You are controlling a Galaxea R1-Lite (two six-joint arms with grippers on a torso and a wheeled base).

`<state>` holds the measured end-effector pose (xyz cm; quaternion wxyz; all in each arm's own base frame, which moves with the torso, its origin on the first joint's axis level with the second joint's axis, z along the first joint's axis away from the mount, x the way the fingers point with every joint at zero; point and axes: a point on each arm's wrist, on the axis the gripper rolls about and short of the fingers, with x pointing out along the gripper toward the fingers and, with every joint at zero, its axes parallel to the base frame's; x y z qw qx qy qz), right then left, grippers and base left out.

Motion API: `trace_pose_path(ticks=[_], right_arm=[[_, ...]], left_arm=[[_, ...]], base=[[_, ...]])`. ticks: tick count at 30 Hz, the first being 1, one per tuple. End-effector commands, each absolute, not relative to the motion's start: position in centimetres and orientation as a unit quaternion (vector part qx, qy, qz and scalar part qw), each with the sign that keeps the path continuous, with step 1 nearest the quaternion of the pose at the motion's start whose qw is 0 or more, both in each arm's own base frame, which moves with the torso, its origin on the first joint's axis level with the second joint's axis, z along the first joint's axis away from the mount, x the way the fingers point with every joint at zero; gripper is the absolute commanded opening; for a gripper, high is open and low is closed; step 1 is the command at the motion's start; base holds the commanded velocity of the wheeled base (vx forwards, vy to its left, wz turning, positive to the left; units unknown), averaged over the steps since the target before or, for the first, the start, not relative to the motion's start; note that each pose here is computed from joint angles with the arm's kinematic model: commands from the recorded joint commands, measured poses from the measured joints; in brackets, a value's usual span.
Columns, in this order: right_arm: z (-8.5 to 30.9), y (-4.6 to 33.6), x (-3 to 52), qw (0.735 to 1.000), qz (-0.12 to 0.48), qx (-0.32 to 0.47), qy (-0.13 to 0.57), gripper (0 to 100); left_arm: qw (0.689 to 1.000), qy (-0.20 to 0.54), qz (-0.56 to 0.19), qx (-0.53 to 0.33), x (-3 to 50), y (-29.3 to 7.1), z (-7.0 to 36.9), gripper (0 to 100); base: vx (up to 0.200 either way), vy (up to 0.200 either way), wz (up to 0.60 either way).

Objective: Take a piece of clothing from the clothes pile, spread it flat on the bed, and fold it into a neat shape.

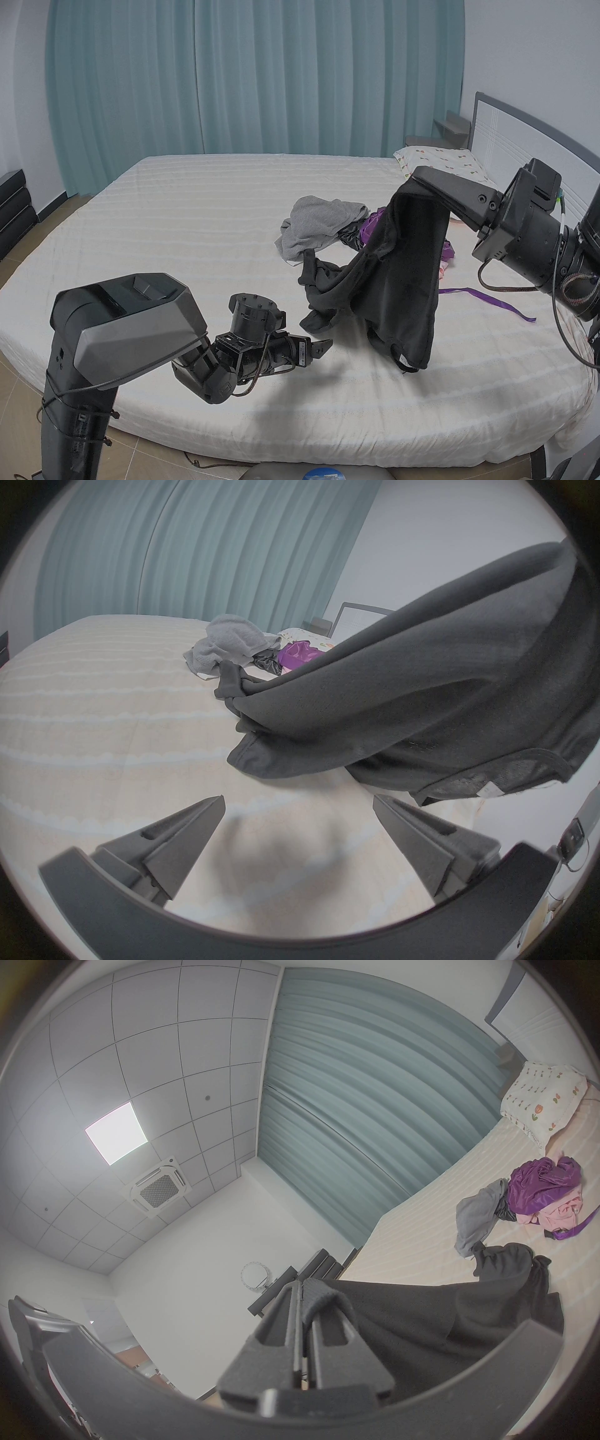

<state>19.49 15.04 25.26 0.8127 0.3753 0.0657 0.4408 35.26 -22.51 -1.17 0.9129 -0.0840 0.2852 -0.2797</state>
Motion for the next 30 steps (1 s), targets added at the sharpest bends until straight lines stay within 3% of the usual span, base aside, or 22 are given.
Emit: trace_pose_path(ticks=[1, 7, 15, 16, 25, 30], right_arm=[[25.4, 15.2, 19.3, 0.81, 0.446, 0.375, 0.065, 0], [25.7, 15.3, 19.2, 0.809, 0.449, 0.374, 0.057, 0], [25.8, 14.9, 19.4, 0.814, 0.441, 0.376, 0.052, 0], [25.8, 14.8, 19.5, 0.815, 0.437, 0.377, 0.05, 0], [25.3, 13.3, 20.9, 0.832, 0.401, 0.38, 0.047, 0], [24.5, 12.0, 21.9, 0.846, 0.371, 0.381, 0.049, 0]], left_arm=[[0.912, 0.289, -0.281, -0.082, 35.6, -23.0, -2.1, 100], [0.932, 0.251, -0.251, -0.079, 38.8, -25.8, -5.0, 100], [0.93, 0.258, -0.25, -0.08, 39.7, -26.7, -5.6, 100], [0.93, 0.259, -0.249, -0.082, 39.9, -26.9, -5.6, 0], [0.927, 0.274, -0.238, -0.094, 39.4, -26.2, -6.0, 0], [0.931, 0.263, -0.219, -0.125, 38.5, -23.8, -2.0, 0]], base=[[0.0, 0.0, 0.0], [0.0, 0.0, 0.0], [0.0, 0.0, 0.0], [0.0, 0.0, 0.0], [0.0, 0.0, 0.0], [0.0, 0.0, 0.0]])
